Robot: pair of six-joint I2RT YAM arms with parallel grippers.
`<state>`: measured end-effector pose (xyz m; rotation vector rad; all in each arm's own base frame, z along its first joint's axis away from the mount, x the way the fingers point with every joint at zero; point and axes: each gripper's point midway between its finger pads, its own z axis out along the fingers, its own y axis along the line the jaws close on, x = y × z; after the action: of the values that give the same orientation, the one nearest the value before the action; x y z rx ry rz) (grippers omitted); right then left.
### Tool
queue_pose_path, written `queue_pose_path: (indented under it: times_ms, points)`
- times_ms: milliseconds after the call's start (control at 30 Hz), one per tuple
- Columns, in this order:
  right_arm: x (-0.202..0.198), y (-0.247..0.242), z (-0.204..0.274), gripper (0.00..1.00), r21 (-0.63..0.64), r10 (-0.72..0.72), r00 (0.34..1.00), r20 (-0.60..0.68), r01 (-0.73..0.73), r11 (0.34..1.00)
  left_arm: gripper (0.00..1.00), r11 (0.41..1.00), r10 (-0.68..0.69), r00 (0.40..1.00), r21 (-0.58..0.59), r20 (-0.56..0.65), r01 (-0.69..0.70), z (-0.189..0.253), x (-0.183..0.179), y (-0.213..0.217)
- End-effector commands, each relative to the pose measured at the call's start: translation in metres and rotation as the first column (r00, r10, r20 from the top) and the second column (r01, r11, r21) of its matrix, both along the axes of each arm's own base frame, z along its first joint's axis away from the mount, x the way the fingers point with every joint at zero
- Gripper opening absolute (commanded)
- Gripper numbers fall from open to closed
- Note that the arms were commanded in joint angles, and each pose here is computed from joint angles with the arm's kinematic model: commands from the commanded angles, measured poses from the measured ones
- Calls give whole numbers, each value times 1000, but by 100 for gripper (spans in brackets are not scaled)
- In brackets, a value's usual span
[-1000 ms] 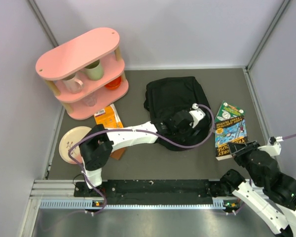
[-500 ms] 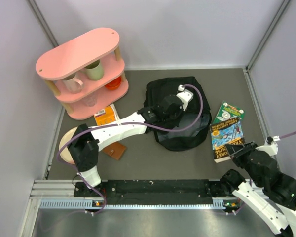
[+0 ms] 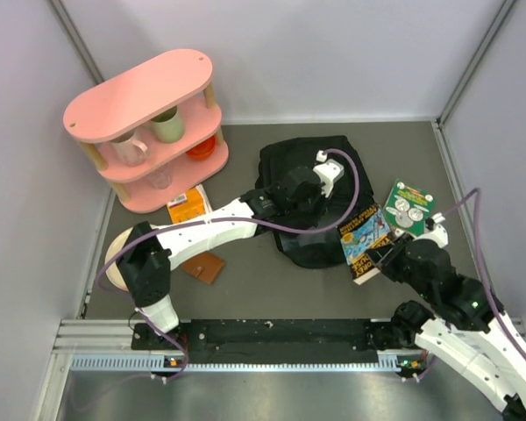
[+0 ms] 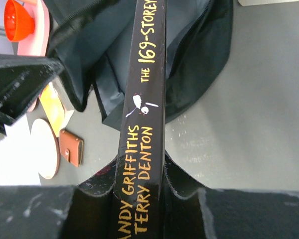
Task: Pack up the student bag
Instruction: Place the book in the student bag.
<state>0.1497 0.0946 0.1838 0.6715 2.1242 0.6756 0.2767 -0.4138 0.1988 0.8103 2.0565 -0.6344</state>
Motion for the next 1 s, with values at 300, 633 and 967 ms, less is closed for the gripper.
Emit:
queue_pose_path:
  times_ms: [300, 633, 967]
  points:
    - [51, 25, 43, 0, 92, -19, 971, 238, -4, 996, 55, 990, -118, 992, -85, -43, 114, -2, -27, -6]
    - [49, 28, 37, 0, 94, 1, 973, 229, -23, 995, 71, 997, -43, 998, -63, -55, 39, -25, -13, -11]
    - [44, 25, 26, 0, 121, -14, 975, 220, -13, 993, 61, 993, 116, 992, 29, 49, -117, -43, 30, -7]
